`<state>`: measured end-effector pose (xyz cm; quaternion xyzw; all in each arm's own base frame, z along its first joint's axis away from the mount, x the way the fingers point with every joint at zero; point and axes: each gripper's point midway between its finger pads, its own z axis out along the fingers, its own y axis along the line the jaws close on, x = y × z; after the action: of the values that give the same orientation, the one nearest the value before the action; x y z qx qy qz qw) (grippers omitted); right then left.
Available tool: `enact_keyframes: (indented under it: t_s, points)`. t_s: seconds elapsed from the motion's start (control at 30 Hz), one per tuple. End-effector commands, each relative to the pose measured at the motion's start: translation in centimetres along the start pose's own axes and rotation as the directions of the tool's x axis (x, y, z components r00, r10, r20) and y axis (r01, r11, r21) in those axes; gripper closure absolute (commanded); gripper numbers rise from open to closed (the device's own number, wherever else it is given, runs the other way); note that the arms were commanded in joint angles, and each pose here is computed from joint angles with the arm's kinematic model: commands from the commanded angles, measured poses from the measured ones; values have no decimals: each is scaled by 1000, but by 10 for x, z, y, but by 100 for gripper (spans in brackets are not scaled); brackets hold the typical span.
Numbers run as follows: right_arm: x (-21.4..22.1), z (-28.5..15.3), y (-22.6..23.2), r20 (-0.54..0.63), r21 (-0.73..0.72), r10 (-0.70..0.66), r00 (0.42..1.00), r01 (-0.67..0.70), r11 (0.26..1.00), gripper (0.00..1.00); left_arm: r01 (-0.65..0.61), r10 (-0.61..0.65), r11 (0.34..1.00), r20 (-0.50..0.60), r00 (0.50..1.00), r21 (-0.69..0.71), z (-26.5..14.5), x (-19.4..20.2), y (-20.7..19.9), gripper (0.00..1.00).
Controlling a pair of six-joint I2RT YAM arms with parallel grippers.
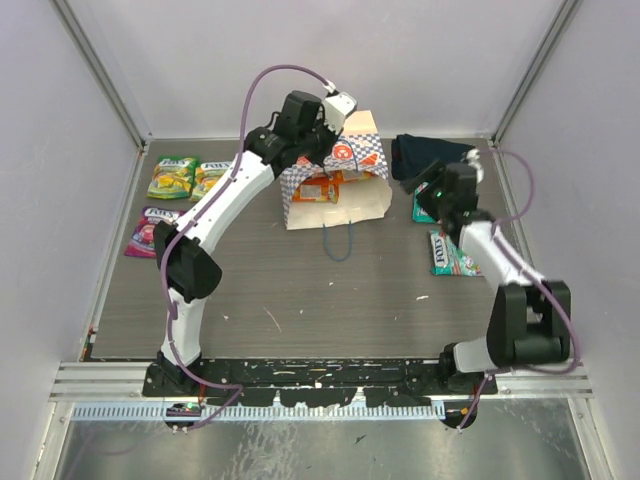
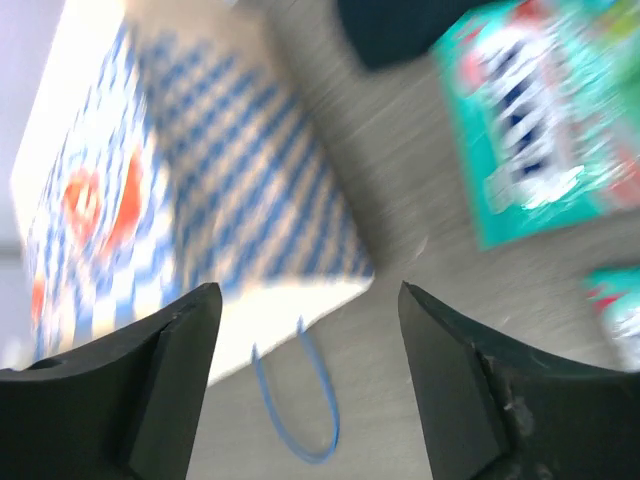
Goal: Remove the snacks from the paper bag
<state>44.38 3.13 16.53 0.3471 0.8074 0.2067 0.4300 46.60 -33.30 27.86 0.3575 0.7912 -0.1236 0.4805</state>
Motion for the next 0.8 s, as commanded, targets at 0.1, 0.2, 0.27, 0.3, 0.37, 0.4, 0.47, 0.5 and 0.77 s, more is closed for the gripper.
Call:
enact_keyframes:
  t_s: [0.1, 0.2, 0.27, 0.3, 0.37, 0.4, 0.47, 0.5, 0.77]
  points:
    - [118, -63, 9, 10, -354, 71, 997, -63, 933, 17, 13, -9, 999, 106, 994, -38, -9, -40, -3, 100]
    - [138, -72, 30, -1, -422, 124, 992, -113, 900, 17, 36, -31, 999, 129, 991, -40, -5, -48, -7, 100]
    - [139, -67, 55, -16, -464, 156, 988, -146, 874, 17, 57, -52, 998, 153, 987, -27, 1, -54, -13, 100]
    - [140, -62, 68, -32, -483, 174, 984, -167, 859, 17, 62, -58, 998, 164, 985, -20, 3, -57, -17, 100]
    - [144, -49, 91, -73, -507, 204, 976, -213, 835, 18, 61, -57, 998, 176, 983, -19, 10, -60, -26, 100]
    - [148, -42, 103, -93, -519, 220, 971, -236, 821, 18, 66, -61, 998, 186, 981, -21, 11, -63, -29, 100]
    - [154, -27, 120, -111, -529, 248, 962, -268, 805, 20, 76, -70, 997, 204, 976, -23, 15, -67, -32, 100]
    - [158, -17, 126, -119, -522, 258, 959, -282, 805, 21, 83, -76, 996, 210, 975, -25, 16, -69, -32, 100]
    - [187, 49, 138, -207, -457, 394, 895, -445, 770, 28, 105, -98, 994, 244, 965, -16, 16, -87, -32, 100]
